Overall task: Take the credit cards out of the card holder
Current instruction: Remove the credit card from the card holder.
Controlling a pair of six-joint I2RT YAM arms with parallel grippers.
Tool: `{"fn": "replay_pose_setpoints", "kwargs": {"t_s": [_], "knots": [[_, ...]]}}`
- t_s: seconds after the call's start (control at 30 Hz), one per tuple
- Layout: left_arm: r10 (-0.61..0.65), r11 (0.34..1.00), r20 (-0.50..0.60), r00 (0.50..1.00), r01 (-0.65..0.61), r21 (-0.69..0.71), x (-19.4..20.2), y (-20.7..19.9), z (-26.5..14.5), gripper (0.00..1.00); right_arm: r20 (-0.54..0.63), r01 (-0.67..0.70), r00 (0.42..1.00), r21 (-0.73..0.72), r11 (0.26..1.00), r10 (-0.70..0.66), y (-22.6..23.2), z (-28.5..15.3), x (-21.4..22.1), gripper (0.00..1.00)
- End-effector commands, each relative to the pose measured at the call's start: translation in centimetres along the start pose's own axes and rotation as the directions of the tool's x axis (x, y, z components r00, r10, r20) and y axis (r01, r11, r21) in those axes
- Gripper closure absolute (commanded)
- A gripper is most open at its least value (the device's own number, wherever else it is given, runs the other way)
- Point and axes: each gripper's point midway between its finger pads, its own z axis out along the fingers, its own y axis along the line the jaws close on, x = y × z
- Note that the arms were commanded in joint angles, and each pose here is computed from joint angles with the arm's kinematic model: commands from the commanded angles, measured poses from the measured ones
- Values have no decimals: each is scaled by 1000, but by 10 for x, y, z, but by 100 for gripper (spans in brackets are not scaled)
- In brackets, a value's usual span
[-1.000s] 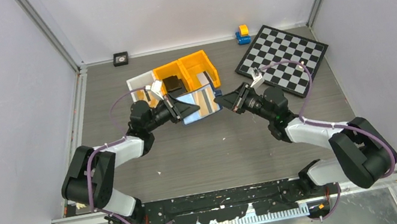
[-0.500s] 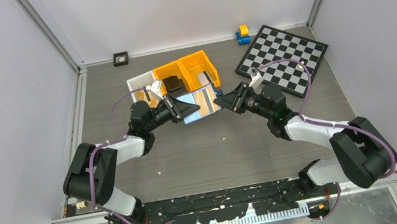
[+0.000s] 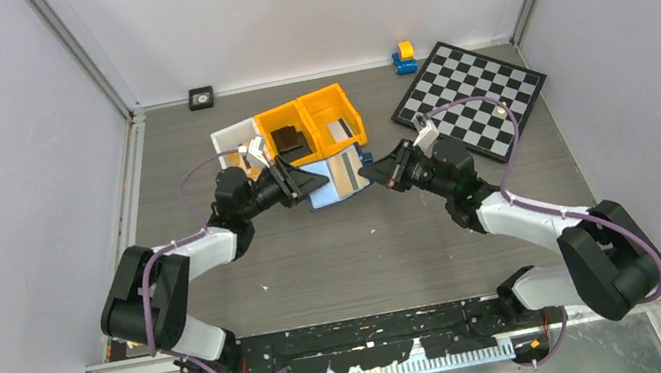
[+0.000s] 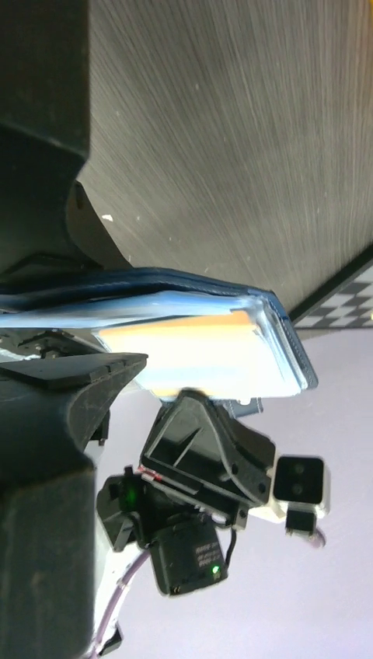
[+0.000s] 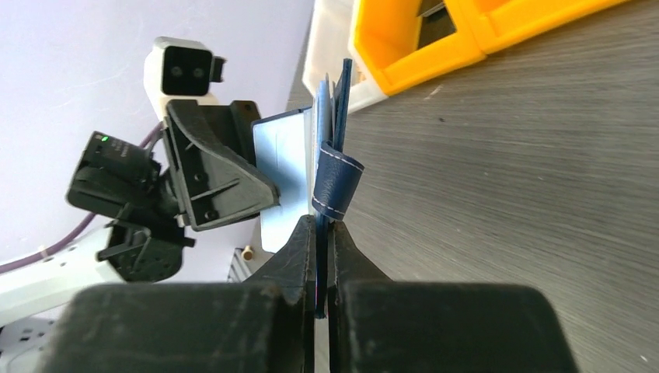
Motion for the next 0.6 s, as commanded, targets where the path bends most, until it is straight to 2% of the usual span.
{"fn": "replay_pose_setpoints", "kwargs": {"t_s": [0.0,0.07,0.17,0.27,0.4,0.57], "knots": [[50,994,27,998,-47,-99,-11,6,-7,68,72,107,991,42,993,-110,17,-4,-25,100],[50,994,22,999,-47,-100,-10,7,-6,71,77,125,988,78,989,-131,14,-6,-27,100],[37,994,11,999,-36,-101,-8,11,-4,89,80,145,985,103,984,-153,14,-8,-27,100],[33,994,-3,999,-33,-106,-5,15,0,100,70,170,981,112,979,-179,18,-7,-25,100],[38,993,-32,999,-41,-106,3,16,8,100,28,291,954,155,944,-298,31,-4,-10,100],[49,992,-59,997,-55,-117,11,18,15,100,-16,450,887,262,854,-462,41,-2,7,100]]}}
